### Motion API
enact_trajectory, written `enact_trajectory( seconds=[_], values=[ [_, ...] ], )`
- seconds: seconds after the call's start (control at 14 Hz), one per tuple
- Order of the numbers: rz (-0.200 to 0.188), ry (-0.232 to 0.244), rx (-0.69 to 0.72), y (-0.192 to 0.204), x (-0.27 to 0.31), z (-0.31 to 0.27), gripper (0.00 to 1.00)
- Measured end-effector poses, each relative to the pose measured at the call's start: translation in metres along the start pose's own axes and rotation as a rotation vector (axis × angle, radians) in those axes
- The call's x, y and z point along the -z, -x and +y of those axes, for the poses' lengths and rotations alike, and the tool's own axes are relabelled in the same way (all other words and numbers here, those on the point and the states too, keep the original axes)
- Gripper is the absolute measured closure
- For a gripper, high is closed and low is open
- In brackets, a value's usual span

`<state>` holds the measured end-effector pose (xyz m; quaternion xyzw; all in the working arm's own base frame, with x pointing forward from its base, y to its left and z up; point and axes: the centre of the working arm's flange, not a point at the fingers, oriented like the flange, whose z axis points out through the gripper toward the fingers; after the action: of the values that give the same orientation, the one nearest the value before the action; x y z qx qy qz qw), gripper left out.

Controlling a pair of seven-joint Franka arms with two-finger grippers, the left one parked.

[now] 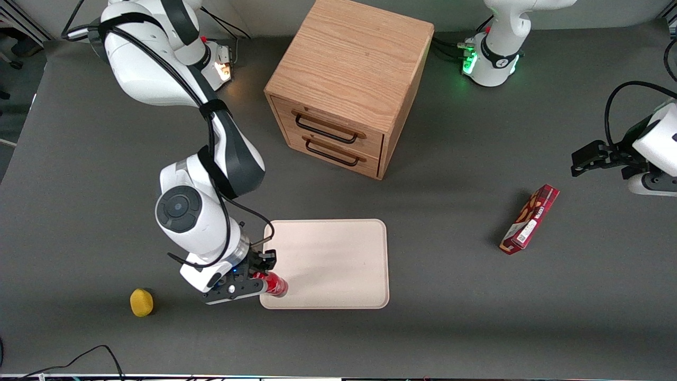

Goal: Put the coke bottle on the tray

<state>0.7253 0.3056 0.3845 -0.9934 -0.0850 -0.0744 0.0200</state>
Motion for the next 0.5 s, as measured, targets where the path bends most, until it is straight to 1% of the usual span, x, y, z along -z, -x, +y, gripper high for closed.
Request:
enact_trajectory(
  seconds=[0.5],
  values=[
    [-0.046, 0.014, -0.002, 0.004, -0.034, 0.003, 0.7]
  ],
)
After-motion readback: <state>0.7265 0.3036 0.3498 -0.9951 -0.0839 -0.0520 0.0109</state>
